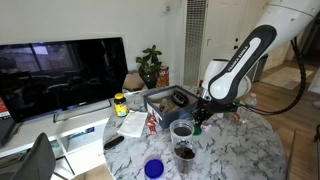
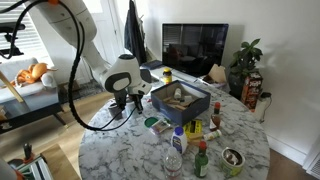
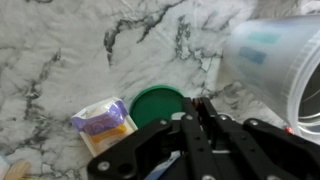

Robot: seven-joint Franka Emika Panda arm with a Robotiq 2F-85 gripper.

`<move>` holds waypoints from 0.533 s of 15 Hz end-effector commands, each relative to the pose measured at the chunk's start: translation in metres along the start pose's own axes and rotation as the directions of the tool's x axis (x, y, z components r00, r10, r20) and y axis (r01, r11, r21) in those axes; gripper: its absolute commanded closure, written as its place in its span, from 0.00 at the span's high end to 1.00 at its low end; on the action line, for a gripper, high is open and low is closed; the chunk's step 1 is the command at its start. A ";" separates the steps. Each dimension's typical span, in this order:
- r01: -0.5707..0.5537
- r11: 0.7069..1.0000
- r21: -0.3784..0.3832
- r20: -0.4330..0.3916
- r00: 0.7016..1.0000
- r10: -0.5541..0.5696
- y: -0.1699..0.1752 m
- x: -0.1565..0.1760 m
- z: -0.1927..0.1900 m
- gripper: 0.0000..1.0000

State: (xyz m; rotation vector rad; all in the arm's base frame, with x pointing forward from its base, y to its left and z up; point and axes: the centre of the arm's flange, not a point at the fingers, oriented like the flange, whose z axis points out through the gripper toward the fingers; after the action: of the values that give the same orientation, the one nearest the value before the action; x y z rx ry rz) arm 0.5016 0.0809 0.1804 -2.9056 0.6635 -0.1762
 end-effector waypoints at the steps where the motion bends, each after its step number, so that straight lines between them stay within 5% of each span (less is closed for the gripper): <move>1: -0.001 1.000 0.001 -0.001 1.000 0.001 -0.001 0.001 0.000 0.11; 2: -0.001 1.000 0.003 -0.003 1.000 0.001 -0.001 0.002 0.000 0.03; 8: -0.091 0.995 -0.039 0.000 0.996 0.091 0.011 0.022 0.026 0.03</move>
State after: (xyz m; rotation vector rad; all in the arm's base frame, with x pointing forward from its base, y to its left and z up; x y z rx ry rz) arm 0.5107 0.0631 0.1720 -2.9048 0.7655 -0.1801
